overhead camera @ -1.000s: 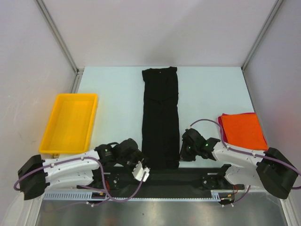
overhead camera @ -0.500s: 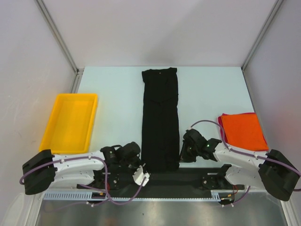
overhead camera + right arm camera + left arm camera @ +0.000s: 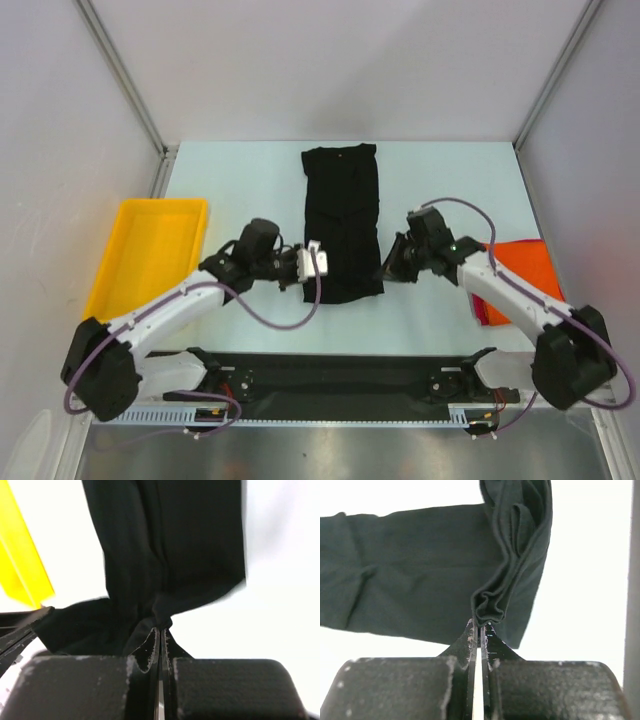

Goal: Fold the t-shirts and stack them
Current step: Fold the tshirt

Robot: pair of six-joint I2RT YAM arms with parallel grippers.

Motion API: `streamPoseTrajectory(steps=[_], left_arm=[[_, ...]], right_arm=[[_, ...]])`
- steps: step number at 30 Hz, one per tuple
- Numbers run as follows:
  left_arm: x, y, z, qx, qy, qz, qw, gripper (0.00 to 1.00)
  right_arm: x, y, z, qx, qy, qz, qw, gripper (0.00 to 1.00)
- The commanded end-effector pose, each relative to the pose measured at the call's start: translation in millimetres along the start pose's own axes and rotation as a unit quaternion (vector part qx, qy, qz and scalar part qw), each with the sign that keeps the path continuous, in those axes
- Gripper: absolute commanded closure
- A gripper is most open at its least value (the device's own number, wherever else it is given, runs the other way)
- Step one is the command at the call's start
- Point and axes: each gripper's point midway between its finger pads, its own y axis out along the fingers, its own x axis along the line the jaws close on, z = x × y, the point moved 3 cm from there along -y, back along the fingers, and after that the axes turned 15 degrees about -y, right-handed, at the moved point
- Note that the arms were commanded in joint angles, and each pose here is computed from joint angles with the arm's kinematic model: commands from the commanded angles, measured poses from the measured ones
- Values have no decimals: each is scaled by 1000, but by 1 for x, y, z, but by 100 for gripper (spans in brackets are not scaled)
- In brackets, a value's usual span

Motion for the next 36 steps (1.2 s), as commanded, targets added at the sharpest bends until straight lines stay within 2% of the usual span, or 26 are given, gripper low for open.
streamPoseTrajectory(steps=[1, 2, 3, 5, 9, 11, 12, 17, 24, 27, 28, 29, 30, 31, 32, 35, 36], left_arm=[[23, 3, -4, -15, -87, 12, 996, 100], [39, 7, 0, -7, -100, 2, 995, 100], [47, 9, 1, -2, -98, -3, 995, 99], [68, 17, 4, 15, -104, -23, 994, 100], [105, 32, 11, 37, -151, -39, 987, 100], [130, 34, 4, 31, -160, -57, 985, 100], [139, 42, 12, 41, -174, -57, 982, 100], [187, 43, 16, 46, -167, -101, 980, 100], [211, 62, 26, 64, -170, -93, 979, 100], [223, 67, 36, 69, -190, -96, 975, 100], [227, 68, 37, 72, -192, -100, 974, 100], [230, 70, 43, 76, -199, -104, 971, 98], [232, 70, 45, 78, -201, -107, 971, 91], [238, 70, 41, 75, -199, -115, 970, 80], [242, 70, 40, 73, -205, -123, 968, 62], [270, 62, 24, 56, -224, -174, 957, 47], [278, 57, 20, 54, -231, -193, 952, 47]], right_arm=[[-2, 15, -33, 10, -38, -14, 999, 100], [2, 13, -58, -15, -38, -19, 999, 100], [-6, 27, -66, -5, -31, -9, 999, 100], [-9, 32, -93, -25, -35, -11, 999, 100], [-11, 45, -140, -48, -39, -10, 998, 100], [-20, 59, -147, -40, -27, -8, 999, 100], [-27, 62, -153, -42, -18, -7, 999, 100], [-42, 90, -169, -26, 5, -10, 1000, 100], [-51, 111, -192, -22, 25, -21, 999, 100], [-52, 119, -198, -17, 28, -19, 999, 85], [-54, 120, -198, -15, 32, -14, 999, 73], [-56, 118, -200, -19, 34, -11, 999, 68], [-59, 117, -205, -28, 34, 1, 999, 64], [-63, 113, -208, -35, 34, 11, 999, 59], [-68, 108, -214, -46, 34, 23, 998, 57], [-66, 81, -238, -105, 0, 72, 992, 50], [-68, 73, -242, -125, -14, 108, 986, 50]])
